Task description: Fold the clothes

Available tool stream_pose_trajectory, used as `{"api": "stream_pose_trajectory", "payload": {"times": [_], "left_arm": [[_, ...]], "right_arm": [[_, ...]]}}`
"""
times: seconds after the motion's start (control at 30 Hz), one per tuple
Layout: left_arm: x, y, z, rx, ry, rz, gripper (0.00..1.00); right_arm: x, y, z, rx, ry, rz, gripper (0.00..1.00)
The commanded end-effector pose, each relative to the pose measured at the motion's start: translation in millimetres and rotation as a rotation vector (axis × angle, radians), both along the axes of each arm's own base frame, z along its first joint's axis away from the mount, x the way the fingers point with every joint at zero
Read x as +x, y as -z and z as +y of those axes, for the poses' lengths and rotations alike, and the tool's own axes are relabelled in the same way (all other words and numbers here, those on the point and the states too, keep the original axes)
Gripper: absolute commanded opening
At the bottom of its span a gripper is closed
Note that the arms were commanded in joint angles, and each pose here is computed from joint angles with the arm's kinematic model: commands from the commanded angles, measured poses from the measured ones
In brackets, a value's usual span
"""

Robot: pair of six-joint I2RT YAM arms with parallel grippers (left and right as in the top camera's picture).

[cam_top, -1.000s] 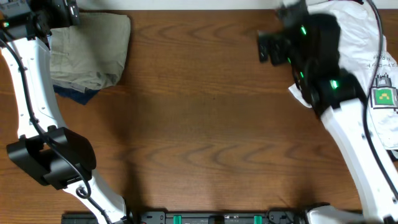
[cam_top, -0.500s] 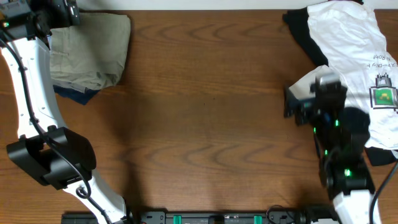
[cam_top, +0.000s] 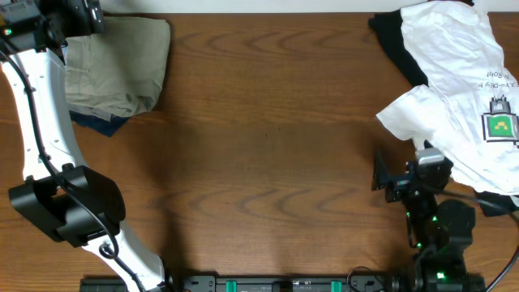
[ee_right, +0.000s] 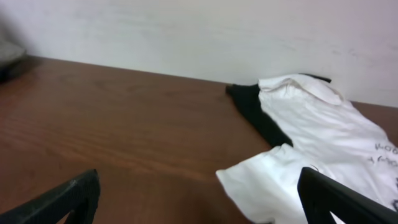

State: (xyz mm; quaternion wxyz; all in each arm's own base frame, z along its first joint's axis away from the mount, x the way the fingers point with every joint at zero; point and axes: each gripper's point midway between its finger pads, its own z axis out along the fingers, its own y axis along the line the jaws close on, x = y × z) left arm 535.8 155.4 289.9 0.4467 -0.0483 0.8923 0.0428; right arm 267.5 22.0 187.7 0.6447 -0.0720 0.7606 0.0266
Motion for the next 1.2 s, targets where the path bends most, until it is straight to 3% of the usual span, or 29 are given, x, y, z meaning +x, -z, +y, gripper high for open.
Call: {"api": "stream_pose_trajectory", "payload": {"times": [0.0,0.57,0.73,1.17], "left_arm": [[0,2,3,0.007,0.0,0.005,0.98],[0,2,3,0.007,0.0,0.005,0.98],[0,2,3,0.007,0.0,0.005,0.98],[0,2,3,0.007,0.0,0.005,0.98]], "right_arm": [[-4,10,-5,-0.008,0.019,-0.013,0.99],[-18,46,-21,-0.017,0.104,-0.029,0.99],[-21,28,-21,-0.017,0.109,-0.108,0.99],[-21,29,-21,-0.017,0.109,-0.103,0.99]]}}
